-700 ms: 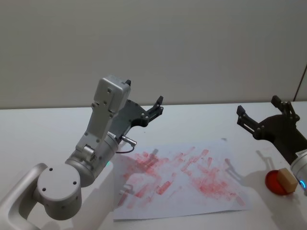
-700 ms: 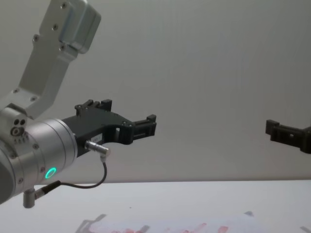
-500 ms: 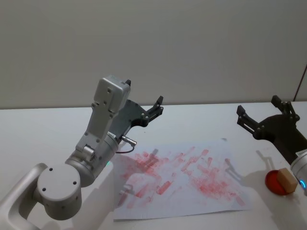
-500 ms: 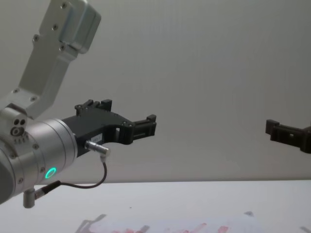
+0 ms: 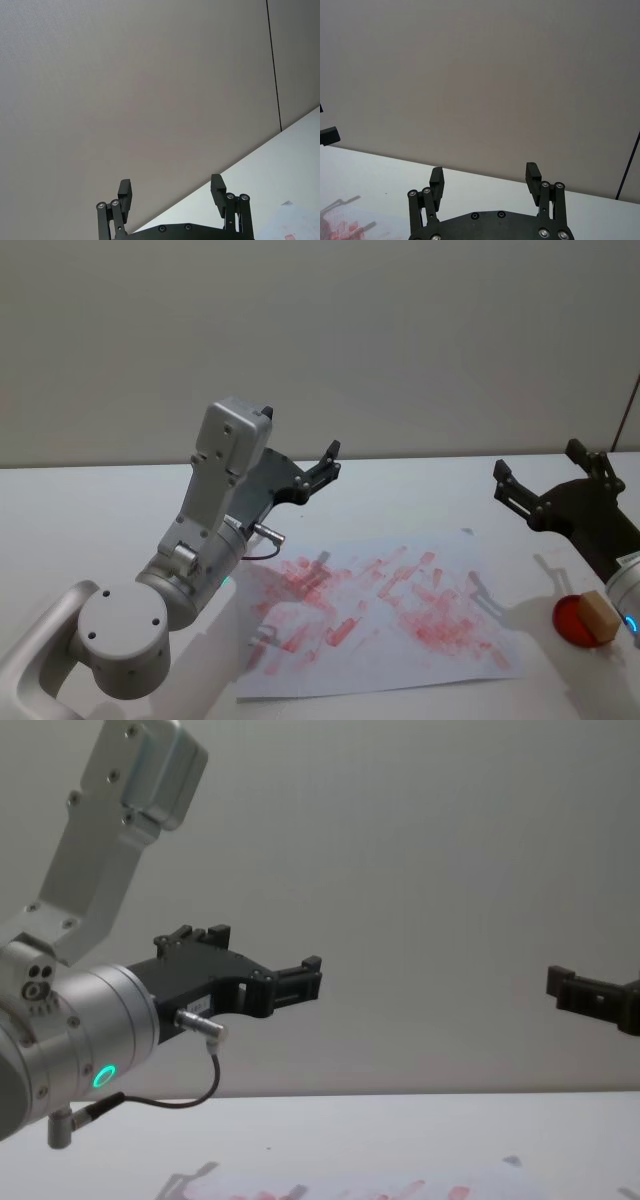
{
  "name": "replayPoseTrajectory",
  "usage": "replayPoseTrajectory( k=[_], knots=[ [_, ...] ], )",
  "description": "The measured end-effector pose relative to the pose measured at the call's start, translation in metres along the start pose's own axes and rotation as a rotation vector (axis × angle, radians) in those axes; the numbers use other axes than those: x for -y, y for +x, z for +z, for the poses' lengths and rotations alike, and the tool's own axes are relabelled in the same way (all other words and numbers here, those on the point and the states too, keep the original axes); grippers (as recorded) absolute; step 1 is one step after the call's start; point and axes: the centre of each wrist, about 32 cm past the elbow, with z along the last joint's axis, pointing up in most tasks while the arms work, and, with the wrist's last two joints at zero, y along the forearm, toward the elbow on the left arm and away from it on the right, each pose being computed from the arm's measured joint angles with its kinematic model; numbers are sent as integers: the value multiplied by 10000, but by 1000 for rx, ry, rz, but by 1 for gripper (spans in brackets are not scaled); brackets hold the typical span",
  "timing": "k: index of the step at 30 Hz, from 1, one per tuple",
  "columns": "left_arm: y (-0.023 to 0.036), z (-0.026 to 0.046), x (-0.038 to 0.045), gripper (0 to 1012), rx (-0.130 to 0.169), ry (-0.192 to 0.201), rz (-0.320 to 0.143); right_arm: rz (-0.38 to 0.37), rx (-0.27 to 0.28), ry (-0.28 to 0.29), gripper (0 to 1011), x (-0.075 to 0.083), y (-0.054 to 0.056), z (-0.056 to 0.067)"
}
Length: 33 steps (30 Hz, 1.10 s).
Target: Use the one hand to pick up the stamp and affix it onto the A4 paper.
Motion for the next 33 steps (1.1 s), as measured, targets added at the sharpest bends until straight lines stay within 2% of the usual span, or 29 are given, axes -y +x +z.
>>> replayPoseTrajectory(
  k=[19, 27, 28, 29, 31, 33],
  knots=[
    [0, 0, 0, 1001, 0, 0, 0, -1, 1, -3, 1001, 15, 9, -5],
    [0, 0, 0, 1001, 0, 0, 0, -24, -2, -31, 1001, 219, 51, -21],
    [0, 0, 0, 1001, 0, 0, 0, -38, -5, -52, 1001, 325, 65, -35],
    [0, 0, 0, 1001, 0, 0, 0, -38, -5, -52, 1001, 325, 65, -35],
    [0, 0, 0, 1001, 0, 0, 0, -62, -7, -85, 1001, 481, 84, -52],
    [0, 0, 0, 1001, 0, 0, 0, -74, -8, -102, 1001, 560, 91, -61]
  ],
)
